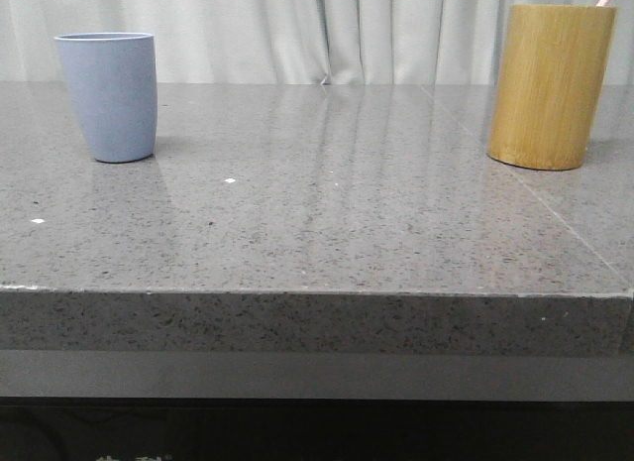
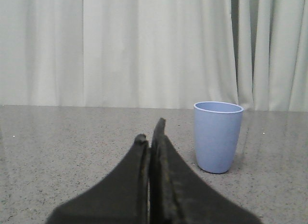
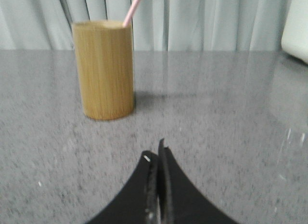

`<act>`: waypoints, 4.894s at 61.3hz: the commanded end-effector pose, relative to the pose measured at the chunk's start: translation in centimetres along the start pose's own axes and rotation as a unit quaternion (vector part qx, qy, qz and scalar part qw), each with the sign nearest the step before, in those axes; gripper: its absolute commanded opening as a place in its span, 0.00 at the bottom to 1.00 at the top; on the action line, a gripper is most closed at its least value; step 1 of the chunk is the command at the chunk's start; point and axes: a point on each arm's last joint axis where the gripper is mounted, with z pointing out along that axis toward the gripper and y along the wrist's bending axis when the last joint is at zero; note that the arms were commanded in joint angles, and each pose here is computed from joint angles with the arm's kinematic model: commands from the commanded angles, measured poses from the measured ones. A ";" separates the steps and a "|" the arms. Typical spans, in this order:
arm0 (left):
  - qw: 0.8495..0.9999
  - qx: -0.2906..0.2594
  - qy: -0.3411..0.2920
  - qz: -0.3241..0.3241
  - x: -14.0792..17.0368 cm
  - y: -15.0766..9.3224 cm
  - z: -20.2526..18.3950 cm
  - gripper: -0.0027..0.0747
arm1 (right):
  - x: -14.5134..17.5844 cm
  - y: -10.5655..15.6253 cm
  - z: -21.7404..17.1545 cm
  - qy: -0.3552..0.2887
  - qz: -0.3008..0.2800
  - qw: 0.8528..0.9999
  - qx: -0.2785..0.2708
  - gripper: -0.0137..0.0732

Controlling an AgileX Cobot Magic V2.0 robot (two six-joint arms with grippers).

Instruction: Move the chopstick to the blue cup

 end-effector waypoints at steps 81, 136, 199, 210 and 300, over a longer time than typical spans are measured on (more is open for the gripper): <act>0.975 0.036 0.218 -0.025 -14.0 -0.5 10.0 0.46 | -14.6 1.3 6.5 0.250 -0.020 0.968 -0.021 0.79; 0.883 0.121 0.449 0.062 -11.9 -5.3 28.8 0.74 | -14.6 1.5 6.4 0.251 -0.011 0.967 -0.028 0.87; 0.833 0.099 0.540 0.074 -5.5 -6.6 37.9 0.18 | -14.6 1.5 6.4 0.252 -0.011 0.967 -0.028 0.87; 0.833 0.099 0.539 0.074 -5.5 -6.6 37.9 0.02 | -14.6 1.5 6.4 0.252 -0.011 0.967 -0.028 0.87; 0.821 0.282 0.480 0.128 -7.7 -23.1 36.4 0.27 | -14.6 1.5 6.5 0.251 -0.011 0.968 -0.028 0.87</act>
